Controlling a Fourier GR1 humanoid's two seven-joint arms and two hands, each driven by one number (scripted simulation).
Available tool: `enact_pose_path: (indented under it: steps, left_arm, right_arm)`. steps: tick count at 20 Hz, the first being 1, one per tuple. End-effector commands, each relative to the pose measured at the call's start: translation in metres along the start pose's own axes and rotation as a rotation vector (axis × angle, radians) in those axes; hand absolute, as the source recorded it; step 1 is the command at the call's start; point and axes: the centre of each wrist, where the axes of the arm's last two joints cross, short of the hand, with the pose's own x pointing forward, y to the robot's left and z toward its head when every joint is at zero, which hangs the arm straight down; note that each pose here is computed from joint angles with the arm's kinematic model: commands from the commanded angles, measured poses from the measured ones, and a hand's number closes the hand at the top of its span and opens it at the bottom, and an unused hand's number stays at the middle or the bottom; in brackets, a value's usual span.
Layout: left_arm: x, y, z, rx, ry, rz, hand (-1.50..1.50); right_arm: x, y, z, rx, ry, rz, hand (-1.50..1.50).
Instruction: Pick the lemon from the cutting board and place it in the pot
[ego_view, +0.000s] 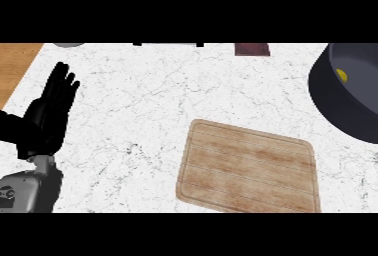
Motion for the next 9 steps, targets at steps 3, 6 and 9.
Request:
enact_pose_path:
  steps: [3,6,9]
  left_arm:
    - [0.005,-0.009,0.002,-0.002,-0.006,-0.004,0.00]
    - [0.004,-0.003,-0.003,-0.006,-0.027,-0.023,0.00]
    - [-0.005,-0.006,-0.004,-0.008,-0.007,-0.002,0.00]
  right_arm:
    - [0.005,-0.028,0.010,0.030,-0.006,0.023,-1.50]
    - [0.005,-0.043,0.018,0.041,-0.002,0.017,-1.50]
    - [0.001,-0.040,0.020,0.024,0.018,0.000,-1.50]
